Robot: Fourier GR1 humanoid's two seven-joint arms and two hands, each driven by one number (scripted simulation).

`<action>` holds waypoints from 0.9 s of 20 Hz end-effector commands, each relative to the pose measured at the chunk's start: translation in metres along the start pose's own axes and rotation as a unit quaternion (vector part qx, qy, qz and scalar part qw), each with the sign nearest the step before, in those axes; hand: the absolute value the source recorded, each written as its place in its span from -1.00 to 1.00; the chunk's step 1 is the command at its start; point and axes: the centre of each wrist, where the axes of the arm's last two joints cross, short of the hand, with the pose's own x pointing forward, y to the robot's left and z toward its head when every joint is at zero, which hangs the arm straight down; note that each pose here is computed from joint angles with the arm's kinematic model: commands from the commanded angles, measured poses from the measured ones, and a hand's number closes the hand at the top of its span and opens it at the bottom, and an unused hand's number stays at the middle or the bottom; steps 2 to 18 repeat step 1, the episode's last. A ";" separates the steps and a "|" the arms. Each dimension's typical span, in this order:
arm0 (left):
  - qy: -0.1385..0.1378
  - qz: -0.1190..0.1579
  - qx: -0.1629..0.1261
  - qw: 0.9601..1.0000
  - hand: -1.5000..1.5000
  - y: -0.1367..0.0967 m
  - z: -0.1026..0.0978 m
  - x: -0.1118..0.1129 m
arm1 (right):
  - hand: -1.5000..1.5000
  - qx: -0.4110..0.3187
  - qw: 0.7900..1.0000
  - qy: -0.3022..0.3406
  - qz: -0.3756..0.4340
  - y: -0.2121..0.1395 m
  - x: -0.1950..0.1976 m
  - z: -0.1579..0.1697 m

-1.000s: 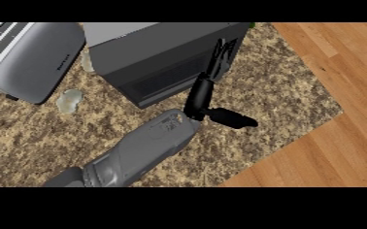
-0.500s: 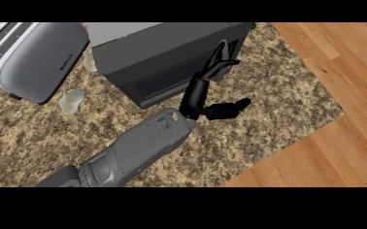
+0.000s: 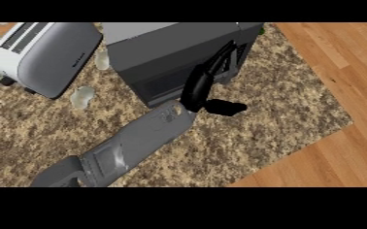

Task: Pick up the milk, place it into the microwave and close the microwave

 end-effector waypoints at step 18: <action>0.089 -0.081 0.058 0.991 -1.00 0.029 -0.012 -0.024 | -1.00 -0.010 1.000 0.003 0.009 -0.003 0.005 0.001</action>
